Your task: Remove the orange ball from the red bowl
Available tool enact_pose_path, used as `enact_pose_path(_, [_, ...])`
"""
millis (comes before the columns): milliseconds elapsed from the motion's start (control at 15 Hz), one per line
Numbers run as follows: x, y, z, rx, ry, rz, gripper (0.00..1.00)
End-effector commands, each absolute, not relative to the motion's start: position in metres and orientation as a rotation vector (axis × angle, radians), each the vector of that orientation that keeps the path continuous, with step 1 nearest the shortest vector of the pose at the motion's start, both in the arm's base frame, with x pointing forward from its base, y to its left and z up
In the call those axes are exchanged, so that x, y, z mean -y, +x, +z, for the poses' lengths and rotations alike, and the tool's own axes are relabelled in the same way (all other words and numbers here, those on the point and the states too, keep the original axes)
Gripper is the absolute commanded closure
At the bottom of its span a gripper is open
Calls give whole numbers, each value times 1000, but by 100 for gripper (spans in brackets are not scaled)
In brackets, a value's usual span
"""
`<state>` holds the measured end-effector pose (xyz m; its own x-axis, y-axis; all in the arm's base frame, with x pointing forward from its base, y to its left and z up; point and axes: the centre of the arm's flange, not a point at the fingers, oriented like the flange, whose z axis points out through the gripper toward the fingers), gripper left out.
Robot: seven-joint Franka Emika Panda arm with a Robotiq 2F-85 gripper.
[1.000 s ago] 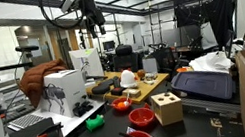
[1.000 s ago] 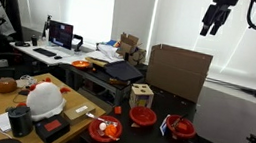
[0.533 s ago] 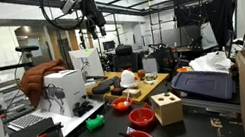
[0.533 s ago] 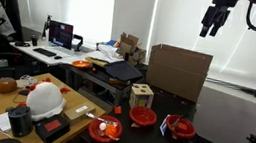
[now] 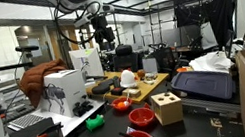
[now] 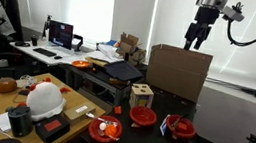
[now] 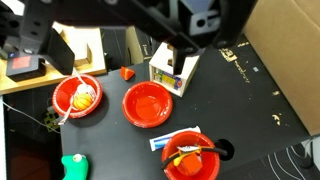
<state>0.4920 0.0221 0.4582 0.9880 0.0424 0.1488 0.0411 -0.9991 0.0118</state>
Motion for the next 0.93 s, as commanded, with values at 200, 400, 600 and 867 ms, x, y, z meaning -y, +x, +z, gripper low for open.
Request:
enact_pose_path(200, [-38, 567, 392, -173, 3240, 172, 0])
enact_pose_path(400, [-51, 594, 360, -207, 3199, 130, 0])
enact_pose_path(600, [-68, 616, 329, -270, 3152, 85, 0])
enact_pose_path(867, [-99, 645, 288, -399, 3133, -3, 0])
